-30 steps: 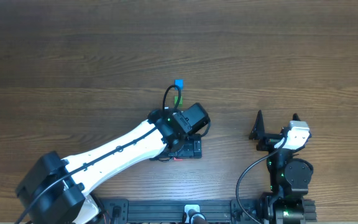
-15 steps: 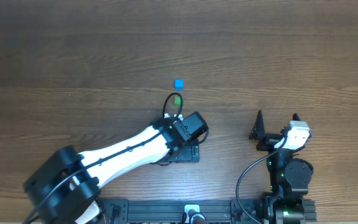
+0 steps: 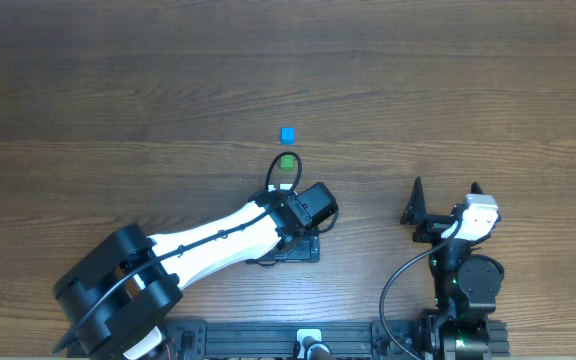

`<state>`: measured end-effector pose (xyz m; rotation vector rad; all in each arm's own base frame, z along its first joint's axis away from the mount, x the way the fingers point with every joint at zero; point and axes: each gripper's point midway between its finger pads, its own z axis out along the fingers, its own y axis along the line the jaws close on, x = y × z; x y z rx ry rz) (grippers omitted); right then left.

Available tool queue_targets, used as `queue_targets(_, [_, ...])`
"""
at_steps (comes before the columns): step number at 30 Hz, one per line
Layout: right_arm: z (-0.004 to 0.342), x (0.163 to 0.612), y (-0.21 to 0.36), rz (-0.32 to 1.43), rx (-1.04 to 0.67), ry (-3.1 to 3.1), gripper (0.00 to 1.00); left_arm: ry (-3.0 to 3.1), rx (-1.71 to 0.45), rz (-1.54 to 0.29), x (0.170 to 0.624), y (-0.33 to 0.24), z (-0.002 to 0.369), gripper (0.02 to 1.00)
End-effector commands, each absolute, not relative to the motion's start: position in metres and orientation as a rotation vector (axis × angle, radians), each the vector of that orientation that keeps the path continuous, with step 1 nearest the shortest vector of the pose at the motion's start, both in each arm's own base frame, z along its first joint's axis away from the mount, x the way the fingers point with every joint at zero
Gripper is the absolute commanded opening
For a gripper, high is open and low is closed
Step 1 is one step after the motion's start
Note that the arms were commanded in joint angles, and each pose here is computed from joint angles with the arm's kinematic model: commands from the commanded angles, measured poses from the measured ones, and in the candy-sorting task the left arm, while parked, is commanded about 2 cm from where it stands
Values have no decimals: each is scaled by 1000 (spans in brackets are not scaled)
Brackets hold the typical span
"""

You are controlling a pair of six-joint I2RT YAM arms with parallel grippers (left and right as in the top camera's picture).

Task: Stack Cubes

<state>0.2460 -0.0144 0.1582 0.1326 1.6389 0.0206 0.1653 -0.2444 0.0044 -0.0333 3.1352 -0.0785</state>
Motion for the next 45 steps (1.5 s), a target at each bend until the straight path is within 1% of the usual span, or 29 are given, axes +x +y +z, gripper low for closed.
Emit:
queue_targets(1, [157,246,-18,2,139,1637,991,3123,25,-33,166,-239,0,864])
queue_targets(7, [157,246,-17,3,138,1637,991,3117,63,-8,167,-236,0,836])
queue_targets(8, [157,246,-18,2,139,1637,993,3117,63,-7,167,-236,0,820])
queue_targets(10, [157,246,-18,2,139,1637,993,3117,67,-7,167,-236,0,755])
queue_targets(12, [157,246,-18,2,139,1637,993,3117,68,-7,166,-236,0,709])
queue_targets(27, [157,246,-17,3,138,1637,991,3109,88,-2,165,-238,0,656])
queue_targets(33, [157,246,-18,2,139,1637,991,3110,89,-1,165,-238,0,564])
queue_targets(41, [157,246,-17,3,138,1637,993,3095,111,-1,165,-240,0,560])
queue_targets(43, [157,246,-18,2,139,1637,991,3094,113,-1,165,-241,0,551])
queue_targets(45, [157,246,-18,2,139,1637,991,3093,113,0,165,-240,0,518])
